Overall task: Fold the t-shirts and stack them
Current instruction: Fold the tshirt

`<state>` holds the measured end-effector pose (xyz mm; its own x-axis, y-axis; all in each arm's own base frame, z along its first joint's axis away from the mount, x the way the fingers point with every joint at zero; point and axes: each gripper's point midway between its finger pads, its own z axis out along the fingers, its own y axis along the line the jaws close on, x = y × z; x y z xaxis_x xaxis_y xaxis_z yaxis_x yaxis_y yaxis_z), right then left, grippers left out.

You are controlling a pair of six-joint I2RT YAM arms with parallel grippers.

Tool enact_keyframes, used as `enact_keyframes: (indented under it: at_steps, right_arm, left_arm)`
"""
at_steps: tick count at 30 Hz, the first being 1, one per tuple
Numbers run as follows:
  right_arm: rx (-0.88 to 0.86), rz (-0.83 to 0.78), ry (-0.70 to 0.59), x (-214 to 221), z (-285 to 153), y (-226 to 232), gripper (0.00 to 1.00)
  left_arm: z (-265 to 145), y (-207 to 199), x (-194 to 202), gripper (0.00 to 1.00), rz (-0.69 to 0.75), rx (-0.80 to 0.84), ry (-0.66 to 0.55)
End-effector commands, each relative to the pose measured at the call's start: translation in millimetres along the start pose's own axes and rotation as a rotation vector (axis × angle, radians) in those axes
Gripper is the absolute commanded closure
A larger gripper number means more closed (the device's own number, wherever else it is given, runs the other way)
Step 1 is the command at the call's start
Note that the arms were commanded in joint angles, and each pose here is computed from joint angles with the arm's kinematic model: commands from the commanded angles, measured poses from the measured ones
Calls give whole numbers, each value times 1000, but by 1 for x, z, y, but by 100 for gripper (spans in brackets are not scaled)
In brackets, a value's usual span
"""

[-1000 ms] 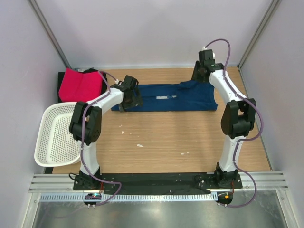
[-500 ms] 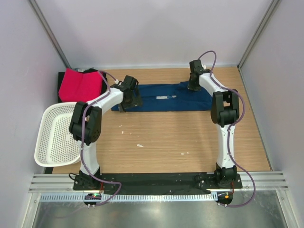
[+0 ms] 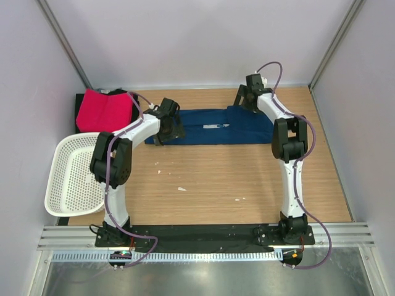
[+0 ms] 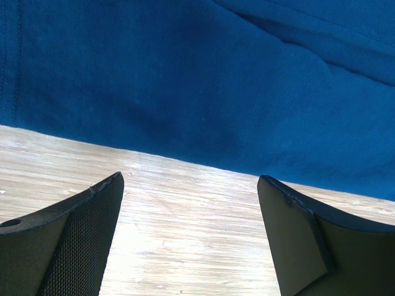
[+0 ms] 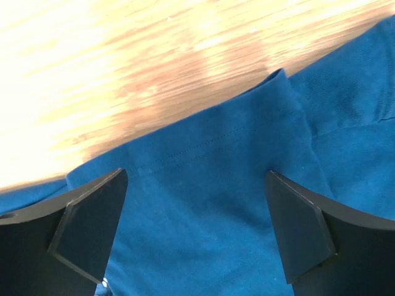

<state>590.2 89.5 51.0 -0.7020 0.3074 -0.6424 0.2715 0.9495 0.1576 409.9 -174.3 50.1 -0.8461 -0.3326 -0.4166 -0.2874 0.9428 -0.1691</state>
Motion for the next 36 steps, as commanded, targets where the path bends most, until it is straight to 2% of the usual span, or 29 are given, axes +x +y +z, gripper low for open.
enact_keyframes:
  at_steps: [1,6,9,12,13,16,21,26,31,36]
  right_arm:
    - [-72,16,-96,-38,-21,19,0]
    - [-24,-7,-118,-48,-57,0,0]
    - [-5,-8,-142,-51,-93,-12,0]
    - [-4,24,-97,-34,-118,-21,0]
    - [-10,27,-50,-11,-113,-24,0]
    - [17,76,-45,16,-108,-36,0]
    - [110,114,-13,44,-79,-55,0]
    - [152,179,-9,52,-59,-59,0]
    - [171,201,26,68,-41,-61,0]
    - [189,177,44,77,-29,-65,0]
  left_arm:
    - [-11,-7,-14,11,5,28,-26]
    - [-16,-1,-19,10,14,10,-45]
    - [-22,2,-35,10,16,20,-71]
    - [-31,-2,-64,10,28,49,-117]
    - [-32,-3,-70,10,68,56,-128]
    - [-29,-18,-91,10,172,101,-155]
    - [-6,-42,-113,10,271,151,-173]
    - [28,-43,-113,10,357,129,-160]
    - [68,-31,-89,10,355,81,-72]
    - [80,-9,-49,11,333,16,54]
